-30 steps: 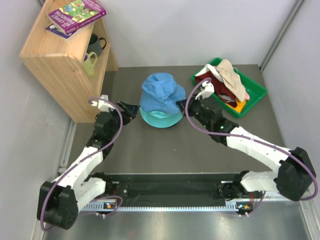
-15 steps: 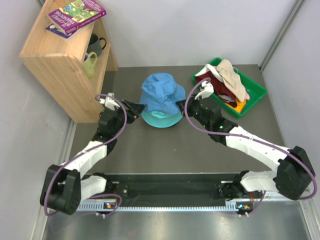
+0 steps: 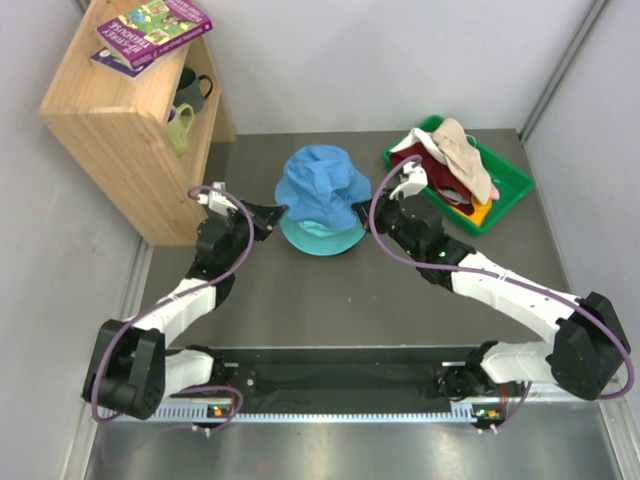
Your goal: Stack the hats
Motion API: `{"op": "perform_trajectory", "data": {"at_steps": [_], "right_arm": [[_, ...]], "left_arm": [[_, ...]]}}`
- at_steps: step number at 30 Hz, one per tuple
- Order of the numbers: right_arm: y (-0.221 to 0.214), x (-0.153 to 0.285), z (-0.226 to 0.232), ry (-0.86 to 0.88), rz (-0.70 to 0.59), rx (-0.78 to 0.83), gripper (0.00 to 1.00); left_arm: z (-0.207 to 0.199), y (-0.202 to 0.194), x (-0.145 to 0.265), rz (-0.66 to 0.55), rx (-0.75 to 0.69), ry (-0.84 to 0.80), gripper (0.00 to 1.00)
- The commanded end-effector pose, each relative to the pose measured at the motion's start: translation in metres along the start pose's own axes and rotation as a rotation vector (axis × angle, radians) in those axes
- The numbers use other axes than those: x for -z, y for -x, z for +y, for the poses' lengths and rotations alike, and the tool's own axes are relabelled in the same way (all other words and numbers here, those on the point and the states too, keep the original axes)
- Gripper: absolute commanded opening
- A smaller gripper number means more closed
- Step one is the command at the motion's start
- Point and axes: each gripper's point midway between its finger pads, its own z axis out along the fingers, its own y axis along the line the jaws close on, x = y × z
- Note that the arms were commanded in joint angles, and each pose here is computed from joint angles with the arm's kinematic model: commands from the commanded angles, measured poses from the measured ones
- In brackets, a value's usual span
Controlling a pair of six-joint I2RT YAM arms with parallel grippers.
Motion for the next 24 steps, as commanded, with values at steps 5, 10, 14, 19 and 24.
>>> {"op": "perform_trajectory", "data": {"at_steps": [5,10,14,19,24], "right_arm": [[0.008,0.014,0.006,0.01,-0.02,-0.012,0.0],[0.0,0.016,-0.004,-0.016,-0.008,-0.005,0.0],[-0.016,0.011,-0.016,-0.046,0.024,0.003,0.0],[-0.035,0.006,-0.029,-0.075,0.062,0.003,0.0],[-0.035,0.006,-0.037,-0.067,0.085,0.04,0.19]], "left_arm": [[-0.042,0.03,0.016,-0.082,-0.012,-0.104,0.0],[-0.036,0.027,0.019,-0.06,-0.011,-0.066,0.0],[-0.019,0.014,0.015,-0.009,-0.017,-0.031,0.0],[0.009,-0.001,0.011,0.042,-0.013,0.032,0.0],[0.026,0.0,0.011,0.059,-0.021,0.065,0.0]]}}
